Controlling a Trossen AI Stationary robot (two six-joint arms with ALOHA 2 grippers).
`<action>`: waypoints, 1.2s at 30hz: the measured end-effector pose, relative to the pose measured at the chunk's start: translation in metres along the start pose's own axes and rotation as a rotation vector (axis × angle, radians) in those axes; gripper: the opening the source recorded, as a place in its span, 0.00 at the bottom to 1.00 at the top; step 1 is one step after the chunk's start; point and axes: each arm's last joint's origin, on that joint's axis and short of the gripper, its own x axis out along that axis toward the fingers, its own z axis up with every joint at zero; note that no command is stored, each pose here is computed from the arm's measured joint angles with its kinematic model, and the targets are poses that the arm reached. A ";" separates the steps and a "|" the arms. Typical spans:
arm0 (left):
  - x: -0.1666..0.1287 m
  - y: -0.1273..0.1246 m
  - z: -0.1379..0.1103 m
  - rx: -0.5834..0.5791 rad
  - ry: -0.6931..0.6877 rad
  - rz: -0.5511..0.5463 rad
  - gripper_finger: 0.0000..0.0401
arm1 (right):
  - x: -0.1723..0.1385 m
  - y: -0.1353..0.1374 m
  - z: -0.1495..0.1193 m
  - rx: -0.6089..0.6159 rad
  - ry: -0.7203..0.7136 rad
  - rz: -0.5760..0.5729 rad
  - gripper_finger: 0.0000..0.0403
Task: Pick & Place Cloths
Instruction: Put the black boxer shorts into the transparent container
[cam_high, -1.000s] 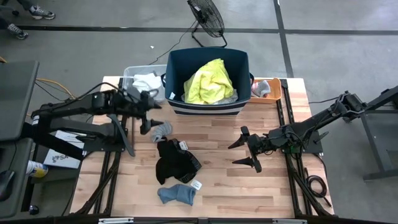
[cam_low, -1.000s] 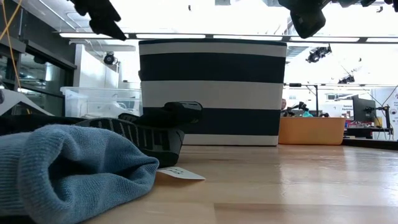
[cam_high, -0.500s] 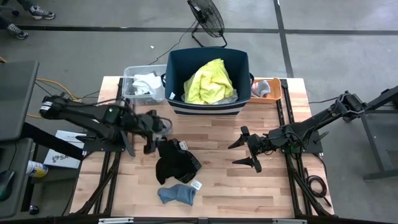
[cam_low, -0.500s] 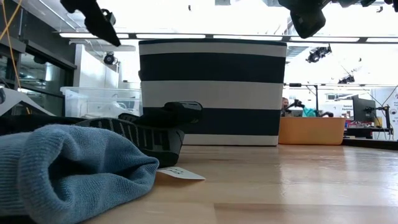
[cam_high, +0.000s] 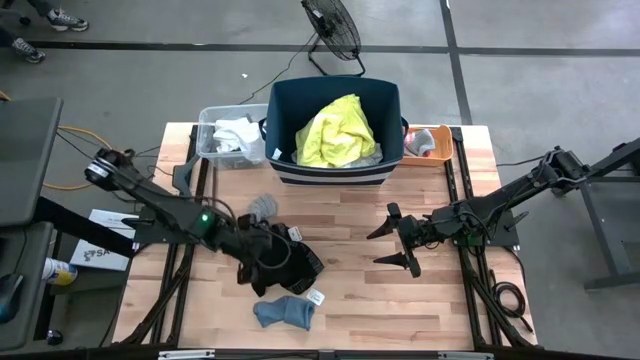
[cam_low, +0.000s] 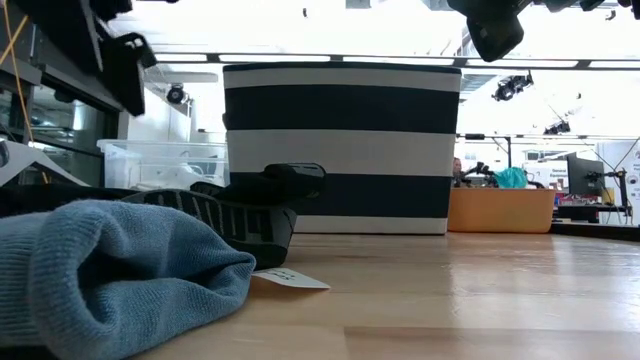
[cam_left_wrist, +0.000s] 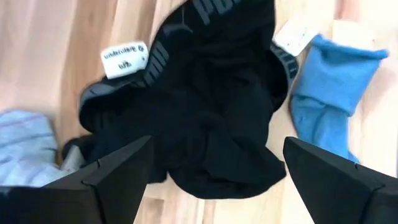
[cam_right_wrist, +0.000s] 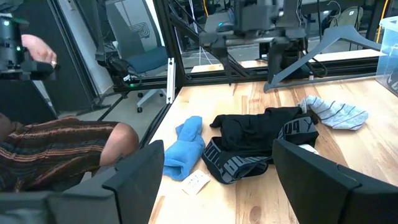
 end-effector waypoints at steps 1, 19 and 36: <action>0.004 -0.002 -0.001 -0.005 0.013 0.008 0.88 | 0.000 0.000 0.000 0.000 0.000 0.000 0.72; 0.071 -0.015 -0.007 -0.193 0.044 0.237 0.88 | 0.000 0.000 0.000 0.000 0.000 0.000 0.72; 0.117 -0.023 -0.012 -0.316 0.036 0.266 0.88 | 0.000 0.000 0.000 0.000 0.000 0.000 0.72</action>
